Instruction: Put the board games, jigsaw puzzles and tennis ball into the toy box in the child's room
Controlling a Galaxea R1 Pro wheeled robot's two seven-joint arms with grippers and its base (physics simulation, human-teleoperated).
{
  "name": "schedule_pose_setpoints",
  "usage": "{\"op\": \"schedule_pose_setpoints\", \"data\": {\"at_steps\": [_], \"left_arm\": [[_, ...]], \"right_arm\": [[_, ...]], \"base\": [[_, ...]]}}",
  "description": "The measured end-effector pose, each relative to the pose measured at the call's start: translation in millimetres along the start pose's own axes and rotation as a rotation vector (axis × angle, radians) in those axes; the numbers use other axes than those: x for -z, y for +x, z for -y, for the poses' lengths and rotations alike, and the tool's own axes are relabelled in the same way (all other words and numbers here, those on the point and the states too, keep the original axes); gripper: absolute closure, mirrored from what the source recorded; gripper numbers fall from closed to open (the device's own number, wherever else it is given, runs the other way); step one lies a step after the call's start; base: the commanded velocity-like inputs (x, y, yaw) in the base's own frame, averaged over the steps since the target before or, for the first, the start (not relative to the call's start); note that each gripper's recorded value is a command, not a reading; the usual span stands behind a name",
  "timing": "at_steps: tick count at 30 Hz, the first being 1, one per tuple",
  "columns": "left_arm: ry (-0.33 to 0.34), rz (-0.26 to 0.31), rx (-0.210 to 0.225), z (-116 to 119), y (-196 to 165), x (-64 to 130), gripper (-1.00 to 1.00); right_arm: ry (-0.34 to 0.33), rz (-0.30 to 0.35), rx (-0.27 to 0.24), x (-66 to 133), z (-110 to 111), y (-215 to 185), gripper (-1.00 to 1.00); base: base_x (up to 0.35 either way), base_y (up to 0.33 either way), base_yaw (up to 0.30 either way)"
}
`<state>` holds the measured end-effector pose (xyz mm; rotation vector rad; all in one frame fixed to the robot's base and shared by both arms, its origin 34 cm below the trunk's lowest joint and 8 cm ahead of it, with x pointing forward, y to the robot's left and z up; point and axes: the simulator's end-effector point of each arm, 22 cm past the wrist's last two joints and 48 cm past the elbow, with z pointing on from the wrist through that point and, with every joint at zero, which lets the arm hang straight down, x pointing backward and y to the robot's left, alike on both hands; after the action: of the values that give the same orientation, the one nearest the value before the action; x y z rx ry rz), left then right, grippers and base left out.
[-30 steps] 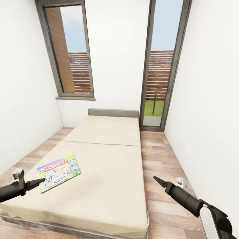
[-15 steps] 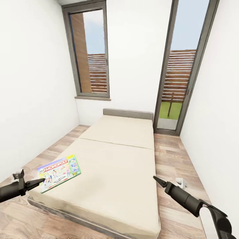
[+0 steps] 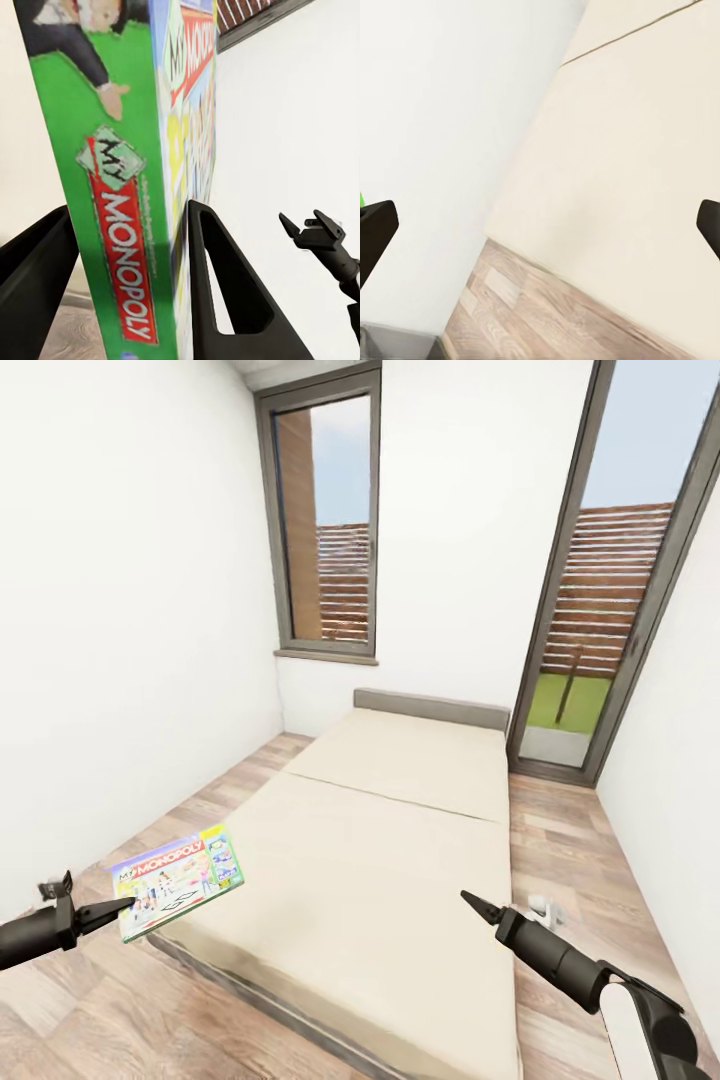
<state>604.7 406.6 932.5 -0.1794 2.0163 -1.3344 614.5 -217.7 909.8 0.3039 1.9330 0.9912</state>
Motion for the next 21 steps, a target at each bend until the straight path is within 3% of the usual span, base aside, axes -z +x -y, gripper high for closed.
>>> {"op": "schedule_pose_setpoints", "data": {"at_steps": [21], "left_arm": [[0.000,-0.001,0.000,26,-13,7.7,1.00]], "right_arm": [[-0.002,0.000,0.002,8.8,-24,-18,-1.00]], "base": [[0.000,0.000,0.292]]}}
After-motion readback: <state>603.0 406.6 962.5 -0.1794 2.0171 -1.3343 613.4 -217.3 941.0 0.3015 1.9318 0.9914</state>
